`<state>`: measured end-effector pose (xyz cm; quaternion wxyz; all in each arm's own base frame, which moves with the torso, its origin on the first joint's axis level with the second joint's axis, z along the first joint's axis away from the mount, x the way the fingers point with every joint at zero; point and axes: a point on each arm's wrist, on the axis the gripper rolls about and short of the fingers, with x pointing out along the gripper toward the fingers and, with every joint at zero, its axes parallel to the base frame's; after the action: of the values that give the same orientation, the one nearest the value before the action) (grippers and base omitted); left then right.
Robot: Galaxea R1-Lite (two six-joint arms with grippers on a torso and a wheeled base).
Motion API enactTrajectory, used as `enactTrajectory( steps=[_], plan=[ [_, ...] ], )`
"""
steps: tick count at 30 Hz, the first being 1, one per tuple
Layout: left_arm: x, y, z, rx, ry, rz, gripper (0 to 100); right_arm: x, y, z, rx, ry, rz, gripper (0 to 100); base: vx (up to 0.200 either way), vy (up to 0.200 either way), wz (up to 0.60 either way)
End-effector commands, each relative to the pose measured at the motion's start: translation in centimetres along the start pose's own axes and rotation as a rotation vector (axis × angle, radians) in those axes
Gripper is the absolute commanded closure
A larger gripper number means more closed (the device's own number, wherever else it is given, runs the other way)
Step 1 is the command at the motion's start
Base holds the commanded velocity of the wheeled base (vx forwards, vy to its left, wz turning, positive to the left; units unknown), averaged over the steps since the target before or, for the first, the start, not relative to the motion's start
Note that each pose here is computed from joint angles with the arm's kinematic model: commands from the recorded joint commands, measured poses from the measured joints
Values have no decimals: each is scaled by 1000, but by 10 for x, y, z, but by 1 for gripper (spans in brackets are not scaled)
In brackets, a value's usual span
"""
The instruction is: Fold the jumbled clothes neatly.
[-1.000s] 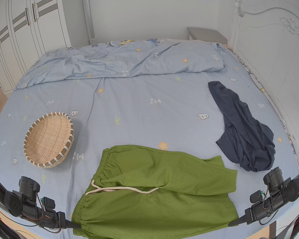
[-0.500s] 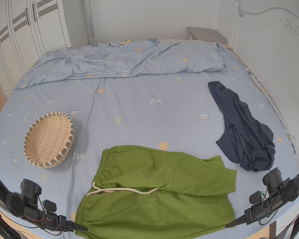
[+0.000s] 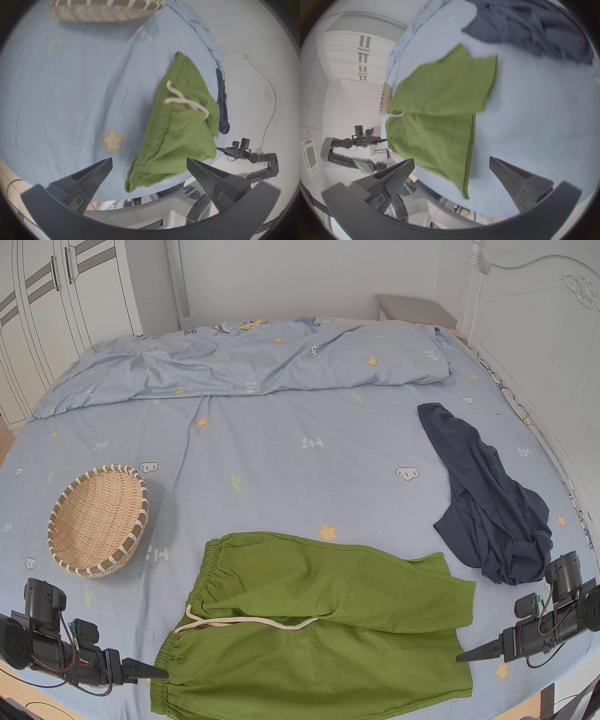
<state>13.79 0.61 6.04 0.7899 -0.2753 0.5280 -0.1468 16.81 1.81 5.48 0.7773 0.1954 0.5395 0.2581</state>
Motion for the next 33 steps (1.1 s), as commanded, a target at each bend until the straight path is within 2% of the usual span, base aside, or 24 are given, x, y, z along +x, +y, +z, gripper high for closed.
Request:
enactTrajectory(
  steps=[1, 6, 9, 10, 16, 19, 22, 25, 33],
  plan=[
    [-46, -53, 43, 98, -157, -80, 0, -41, 10, 58, -117, -293, -28, 0, 0, 0, 0],
    [-58, -69, 63, 137, -204, -104, 0, -48, 2, 67, -103, -342, -41, 0, 0, 0, 0],
    [-52, -75, 86, 162, -225, -116, 0, -46, 1, 74, -124, -357, -1, 0, 0, 0, 0],
    [-52, -75, 86, 162, -225, -116, 0, -46, 1, 74, -124, -357, -1, 0, 0, 0, 0],
    [-21, -74, 124, 181, -211, -125, 0, -56, 9, 78, -162, -411, -1, 0, 0, 0, 0],
    [-4, -70, 142, 179, -204, -118, 0, -60, 13, 88, -188, -438, 0, 0, 0, 0, 0],
    [13, -73, 171, 191, -210, -139, 0, -68, 19, 106, -227, -480, 4, 0, 0, 0, 0],
    [34, -78, 189, 217, -195, -139, 0, -64, 22, 110, -242, -471, 14, 0, 0, 0, 0],
    [56, -80, 197, 231, -160, -141, 0, -52, 26, 116, -260, -440, 36, 0, 0, 0, 0]
  ],
)
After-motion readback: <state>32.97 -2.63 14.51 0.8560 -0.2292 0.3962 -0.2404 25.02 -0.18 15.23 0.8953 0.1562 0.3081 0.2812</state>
